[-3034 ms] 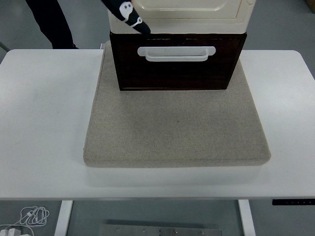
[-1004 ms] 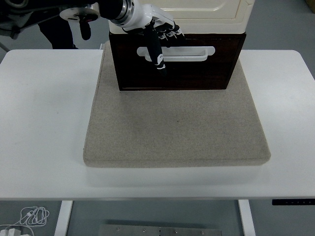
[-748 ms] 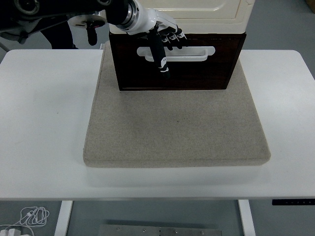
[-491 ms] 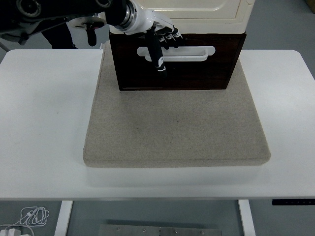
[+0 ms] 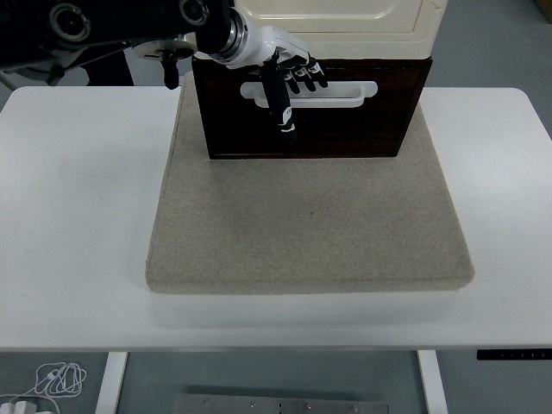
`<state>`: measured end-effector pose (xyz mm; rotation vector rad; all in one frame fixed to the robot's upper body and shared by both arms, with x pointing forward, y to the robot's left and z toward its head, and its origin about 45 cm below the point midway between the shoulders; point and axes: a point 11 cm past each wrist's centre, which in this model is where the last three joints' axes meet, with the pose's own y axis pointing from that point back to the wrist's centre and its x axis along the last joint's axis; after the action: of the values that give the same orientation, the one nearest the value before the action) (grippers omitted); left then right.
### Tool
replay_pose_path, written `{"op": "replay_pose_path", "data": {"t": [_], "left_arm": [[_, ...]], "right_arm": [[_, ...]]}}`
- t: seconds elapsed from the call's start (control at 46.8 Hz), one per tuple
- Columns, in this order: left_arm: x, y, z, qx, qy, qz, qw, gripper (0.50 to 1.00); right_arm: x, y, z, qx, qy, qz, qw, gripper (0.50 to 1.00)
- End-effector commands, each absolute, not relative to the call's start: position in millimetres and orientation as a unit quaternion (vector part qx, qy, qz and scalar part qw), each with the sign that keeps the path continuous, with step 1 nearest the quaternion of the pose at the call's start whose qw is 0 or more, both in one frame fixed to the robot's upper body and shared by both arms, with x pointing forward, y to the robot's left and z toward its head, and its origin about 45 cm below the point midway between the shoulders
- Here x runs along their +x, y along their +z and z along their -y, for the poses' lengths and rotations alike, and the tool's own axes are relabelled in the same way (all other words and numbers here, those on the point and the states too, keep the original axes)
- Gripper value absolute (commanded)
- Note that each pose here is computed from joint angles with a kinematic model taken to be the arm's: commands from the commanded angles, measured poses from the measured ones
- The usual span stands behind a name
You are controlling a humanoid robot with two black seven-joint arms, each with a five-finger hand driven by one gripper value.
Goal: Open the drawer under the combination cabinet
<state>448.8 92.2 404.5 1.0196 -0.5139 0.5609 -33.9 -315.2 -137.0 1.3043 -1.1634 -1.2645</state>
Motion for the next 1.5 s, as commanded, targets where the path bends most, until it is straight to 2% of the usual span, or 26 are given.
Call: {"op": "replay_pose_path", "data": {"t": [0.0,1.474], "left_arm": [[448,404,-91,0.476,0.26,0.24,0.805,1.0],[441,390,-83,0.479,0.238,0.236,0.811,1.0]], "right_arm": [[-34,-137,315,0.533,-0.517,0.475,0.473,0.926],[-34,-137,315,0.533,-0.517,0.475,0.473,0.926]]}}
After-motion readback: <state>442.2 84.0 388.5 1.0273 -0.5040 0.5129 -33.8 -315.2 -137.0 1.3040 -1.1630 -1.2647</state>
